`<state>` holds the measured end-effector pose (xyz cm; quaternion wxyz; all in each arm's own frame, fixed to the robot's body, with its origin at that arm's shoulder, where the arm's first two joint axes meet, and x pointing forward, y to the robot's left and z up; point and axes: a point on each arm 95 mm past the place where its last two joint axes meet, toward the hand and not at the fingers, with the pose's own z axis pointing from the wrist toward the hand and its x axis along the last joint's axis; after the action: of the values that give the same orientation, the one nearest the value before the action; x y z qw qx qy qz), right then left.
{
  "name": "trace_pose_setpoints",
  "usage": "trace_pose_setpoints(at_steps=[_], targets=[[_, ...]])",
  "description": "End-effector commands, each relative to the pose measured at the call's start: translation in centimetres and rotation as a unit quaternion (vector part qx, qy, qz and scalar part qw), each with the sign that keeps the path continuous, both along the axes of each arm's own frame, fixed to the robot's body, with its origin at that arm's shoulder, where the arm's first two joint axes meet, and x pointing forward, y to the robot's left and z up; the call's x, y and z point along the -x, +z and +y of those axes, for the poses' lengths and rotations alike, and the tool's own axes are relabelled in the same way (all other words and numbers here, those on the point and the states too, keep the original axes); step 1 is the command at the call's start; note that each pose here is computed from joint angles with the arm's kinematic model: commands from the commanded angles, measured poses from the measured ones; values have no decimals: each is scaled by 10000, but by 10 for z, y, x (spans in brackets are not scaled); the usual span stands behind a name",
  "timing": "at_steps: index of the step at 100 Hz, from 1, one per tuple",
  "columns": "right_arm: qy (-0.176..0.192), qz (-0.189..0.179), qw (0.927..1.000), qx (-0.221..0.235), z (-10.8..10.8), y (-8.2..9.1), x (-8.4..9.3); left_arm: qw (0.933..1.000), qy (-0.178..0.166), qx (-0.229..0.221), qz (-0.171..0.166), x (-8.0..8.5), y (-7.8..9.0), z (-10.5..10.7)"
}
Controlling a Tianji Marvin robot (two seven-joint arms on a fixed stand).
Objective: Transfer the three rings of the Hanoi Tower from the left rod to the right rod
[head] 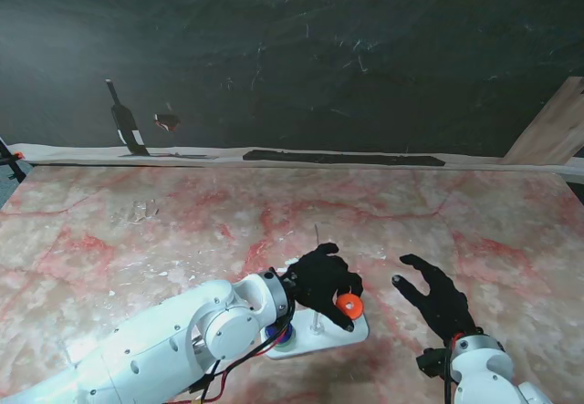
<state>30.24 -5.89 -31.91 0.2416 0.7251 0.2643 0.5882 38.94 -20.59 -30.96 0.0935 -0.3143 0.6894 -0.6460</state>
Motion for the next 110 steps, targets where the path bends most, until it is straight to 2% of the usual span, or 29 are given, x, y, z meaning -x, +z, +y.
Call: trace_pose_setpoints(at_steps=[1,34,110], targets=[[-16,46,10000,-24,2,-2,3,10000,-6,31,-72,-4,4,-4],[-42,48,10000,-61,2,-2,3,9997,-59,-54,-212,-17,1,-12],[-24,63,9999,-122,1,-4,2,9995,-140,-256,-131,-34,-8,-12]])
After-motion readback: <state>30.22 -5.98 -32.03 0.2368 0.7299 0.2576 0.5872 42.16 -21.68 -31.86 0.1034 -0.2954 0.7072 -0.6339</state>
